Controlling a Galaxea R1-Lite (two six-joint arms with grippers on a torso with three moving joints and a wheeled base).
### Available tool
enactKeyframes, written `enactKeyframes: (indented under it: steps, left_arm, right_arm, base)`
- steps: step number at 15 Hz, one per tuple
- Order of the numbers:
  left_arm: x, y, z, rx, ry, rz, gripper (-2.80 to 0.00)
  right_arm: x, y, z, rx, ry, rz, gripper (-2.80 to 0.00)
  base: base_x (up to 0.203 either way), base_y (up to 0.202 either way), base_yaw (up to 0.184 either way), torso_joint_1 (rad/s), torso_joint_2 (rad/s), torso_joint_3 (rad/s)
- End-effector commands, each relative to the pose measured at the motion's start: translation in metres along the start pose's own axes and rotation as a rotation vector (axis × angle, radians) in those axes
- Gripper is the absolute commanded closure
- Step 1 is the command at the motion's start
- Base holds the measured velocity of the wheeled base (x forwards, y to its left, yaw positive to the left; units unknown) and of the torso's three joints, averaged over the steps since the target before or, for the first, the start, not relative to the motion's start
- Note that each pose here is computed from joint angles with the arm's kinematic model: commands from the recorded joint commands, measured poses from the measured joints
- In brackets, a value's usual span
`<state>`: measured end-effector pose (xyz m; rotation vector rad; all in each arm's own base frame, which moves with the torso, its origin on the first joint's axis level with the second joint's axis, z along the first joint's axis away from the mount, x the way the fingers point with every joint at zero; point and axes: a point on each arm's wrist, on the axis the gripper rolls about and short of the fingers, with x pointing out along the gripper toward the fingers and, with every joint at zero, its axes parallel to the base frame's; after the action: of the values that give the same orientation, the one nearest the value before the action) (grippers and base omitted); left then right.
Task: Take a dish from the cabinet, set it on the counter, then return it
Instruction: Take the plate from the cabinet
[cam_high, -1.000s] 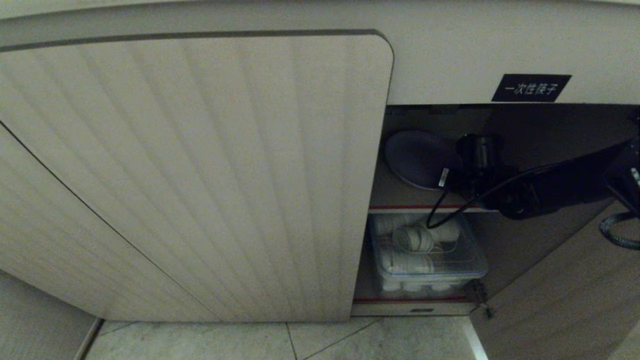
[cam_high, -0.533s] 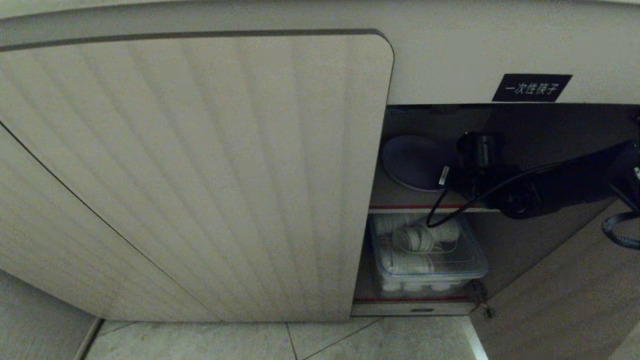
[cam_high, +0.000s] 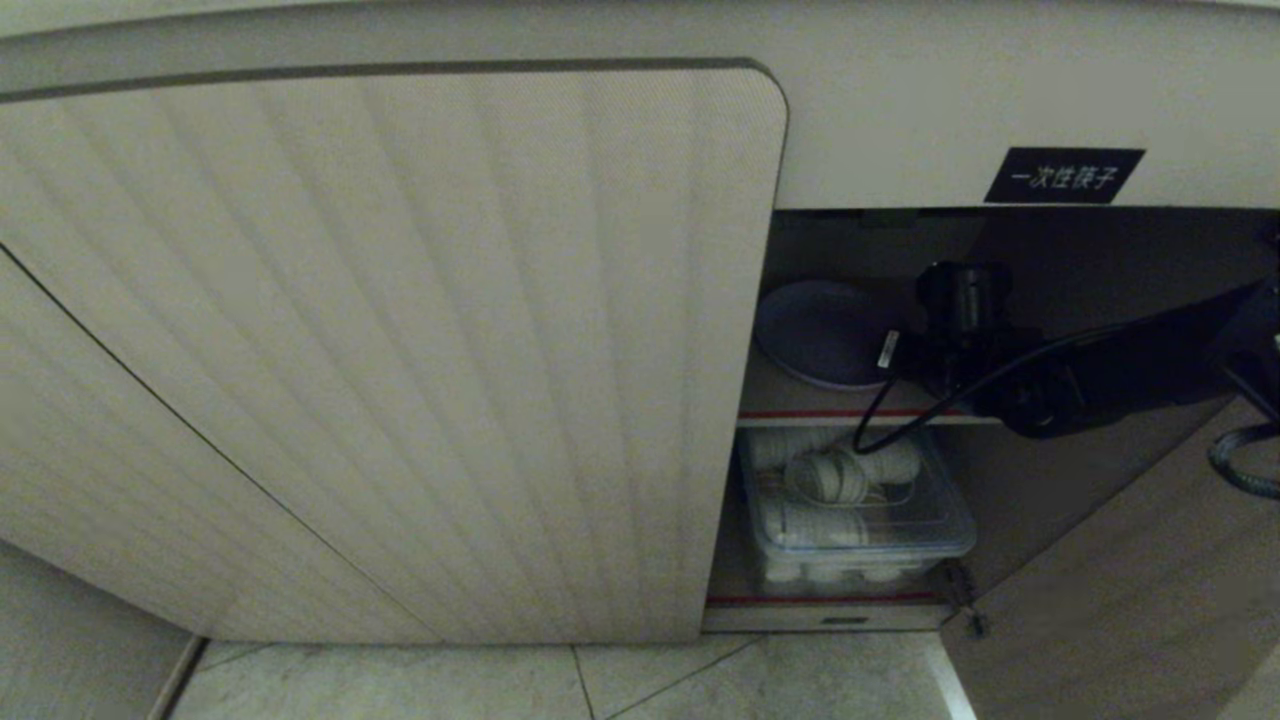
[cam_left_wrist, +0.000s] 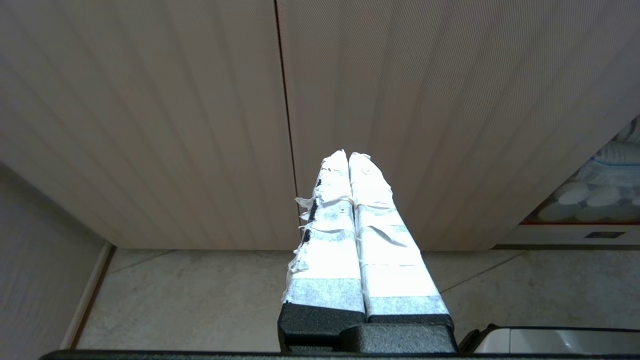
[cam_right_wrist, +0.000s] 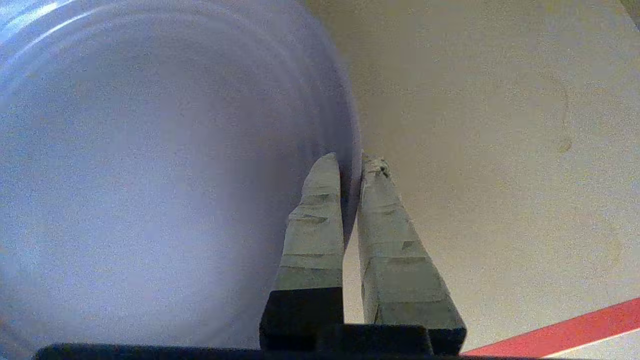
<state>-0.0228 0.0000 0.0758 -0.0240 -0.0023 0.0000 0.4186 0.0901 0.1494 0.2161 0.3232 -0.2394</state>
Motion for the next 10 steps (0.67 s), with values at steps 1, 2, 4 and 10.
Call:
enactKeyframes:
  steps: [1,2,4,10]
  left_arm:
    - [0.000,0.000,0.000,-0.001,-0.001,0.000,0.00]
    - [0.000,0.000,0.000,-0.001,-0.001,0.000,0.00]
    - [0.000,0.000,0.000,-0.001,-0.001,0.000,0.00]
    - [0.000,0.000,0.000,-0.001,-0.001,0.000,0.00]
  right_arm:
    - [-0.004,0.002,0.003,0.006,-0.012,0.006,0.00]
    - [-0.004,0.002,0.004,0.009,-0.015,0.009,0.00]
    - [-0.007,0.003,0.006,0.009,-0.019,0.012,0.00]
    - [-0.017,-0.001,0.004,-0.008,0.002,0.010,0.00]
  base:
    - [0.000,0.000,0.000,0.000,0.00,0.000]
    - [0.000,0.000,0.000,0.000,0.00,0.000]
    - [0.000,0.000,0.000,0.000,0.00,0.000]
    - [0.000,0.000,0.000,0.000,0.00,0.000]
